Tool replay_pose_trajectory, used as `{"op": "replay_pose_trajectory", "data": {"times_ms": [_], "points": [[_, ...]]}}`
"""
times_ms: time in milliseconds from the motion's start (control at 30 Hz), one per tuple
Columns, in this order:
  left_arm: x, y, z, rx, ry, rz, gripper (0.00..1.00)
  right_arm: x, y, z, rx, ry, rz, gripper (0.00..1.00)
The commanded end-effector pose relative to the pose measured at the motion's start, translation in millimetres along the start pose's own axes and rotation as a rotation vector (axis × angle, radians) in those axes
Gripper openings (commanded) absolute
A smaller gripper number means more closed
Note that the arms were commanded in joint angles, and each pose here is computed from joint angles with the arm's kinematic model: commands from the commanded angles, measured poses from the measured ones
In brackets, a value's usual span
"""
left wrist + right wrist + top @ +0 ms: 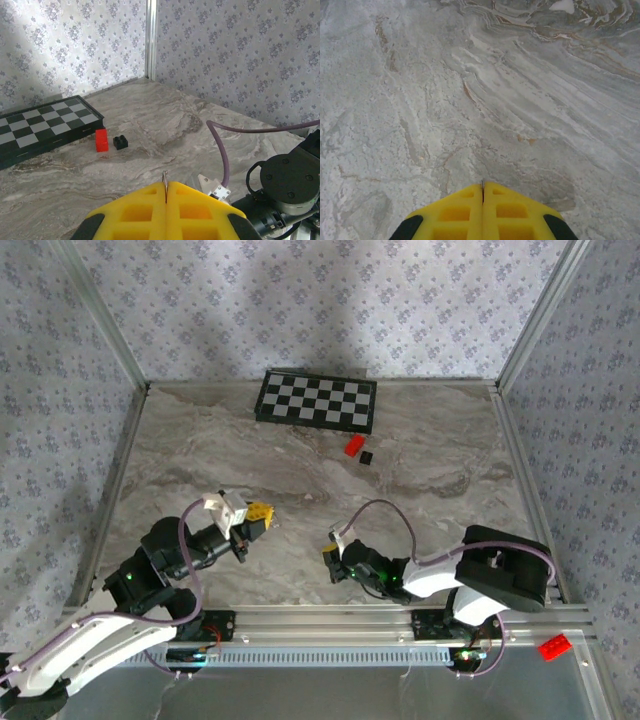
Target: Put the keys on the keyring
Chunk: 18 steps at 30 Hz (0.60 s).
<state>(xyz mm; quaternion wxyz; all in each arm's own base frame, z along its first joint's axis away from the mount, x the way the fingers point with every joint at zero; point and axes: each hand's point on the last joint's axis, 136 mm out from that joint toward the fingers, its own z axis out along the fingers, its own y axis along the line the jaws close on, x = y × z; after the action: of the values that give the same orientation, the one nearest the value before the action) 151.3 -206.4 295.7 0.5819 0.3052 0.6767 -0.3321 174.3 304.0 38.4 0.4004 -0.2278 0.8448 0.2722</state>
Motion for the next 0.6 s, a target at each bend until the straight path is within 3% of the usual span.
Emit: {"op": "replay_pose_trajectory", "data": {"times_ms": [0, 367, 567], "points": [[-10, -1, -5, 0.0, -0.042, 0.01, 0.0, -13, 9, 4, -0.031, -0.03, 0.03, 0.0], [-11, -2, -8, 0.008, -0.051, 0.005, 0.0, -19, 12, -9, -0.022, 0.016, 0.039, 0.26], [-12, -2, -12, 0.006, -0.066, -0.005, 0.0, -32, 4, -39, 0.028, 0.161, 0.022, 0.37]]}}
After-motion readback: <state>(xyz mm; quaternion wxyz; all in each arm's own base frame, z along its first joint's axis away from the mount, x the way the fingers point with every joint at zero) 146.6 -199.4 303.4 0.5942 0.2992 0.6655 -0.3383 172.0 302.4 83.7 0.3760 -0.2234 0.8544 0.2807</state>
